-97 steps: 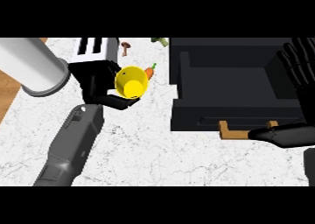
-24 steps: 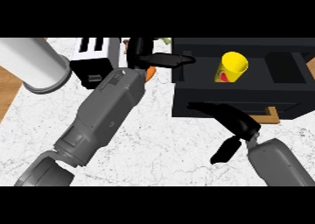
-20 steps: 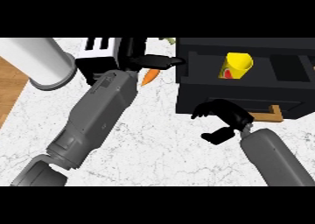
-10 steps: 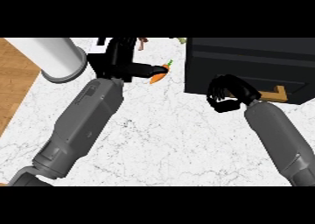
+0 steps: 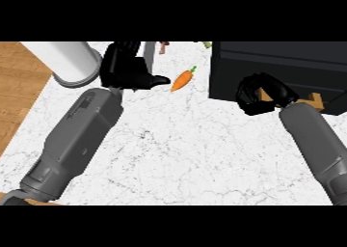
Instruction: Pick up the cup, place it into the drawer and close the drawer
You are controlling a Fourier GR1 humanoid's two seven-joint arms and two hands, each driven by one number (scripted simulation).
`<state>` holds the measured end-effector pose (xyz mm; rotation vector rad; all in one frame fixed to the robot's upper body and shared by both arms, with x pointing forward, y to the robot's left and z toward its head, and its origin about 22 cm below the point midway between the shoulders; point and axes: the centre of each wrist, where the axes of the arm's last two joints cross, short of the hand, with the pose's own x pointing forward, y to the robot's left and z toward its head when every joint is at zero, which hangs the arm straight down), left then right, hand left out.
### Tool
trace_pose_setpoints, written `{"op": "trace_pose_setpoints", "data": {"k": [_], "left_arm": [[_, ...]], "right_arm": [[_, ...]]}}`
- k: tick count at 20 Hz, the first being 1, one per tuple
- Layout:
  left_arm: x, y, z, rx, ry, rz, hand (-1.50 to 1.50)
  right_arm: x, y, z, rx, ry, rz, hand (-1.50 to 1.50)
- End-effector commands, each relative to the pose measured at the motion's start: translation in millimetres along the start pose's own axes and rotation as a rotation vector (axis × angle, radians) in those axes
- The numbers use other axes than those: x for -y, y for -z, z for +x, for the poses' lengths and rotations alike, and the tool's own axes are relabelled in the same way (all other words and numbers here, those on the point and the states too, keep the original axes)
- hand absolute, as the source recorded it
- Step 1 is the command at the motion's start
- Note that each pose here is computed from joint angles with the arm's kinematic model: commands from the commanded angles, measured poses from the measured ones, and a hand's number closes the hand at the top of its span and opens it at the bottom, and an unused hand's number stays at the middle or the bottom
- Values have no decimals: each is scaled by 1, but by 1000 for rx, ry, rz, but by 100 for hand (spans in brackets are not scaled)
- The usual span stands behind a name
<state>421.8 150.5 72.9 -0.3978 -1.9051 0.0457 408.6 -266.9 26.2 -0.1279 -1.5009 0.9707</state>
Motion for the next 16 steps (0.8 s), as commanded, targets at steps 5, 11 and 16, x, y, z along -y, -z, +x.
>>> {"op": "trace_pose_setpoints", "data": {"k": [5, 11, 16], "left_arm": [[-16, -10, 0, -7, -4, -28, -150], [-12, -15, -4, -23, -38, -35, -150], [-14, -18, -4, -20, -40, -57, -150]], "right_arm": [[87, -2, 35, -7, -37, -239, 150], [112, -14, 43, 26, -16, -231, 150], [104, -13, 40, 31, 9, -212, 150]]}}
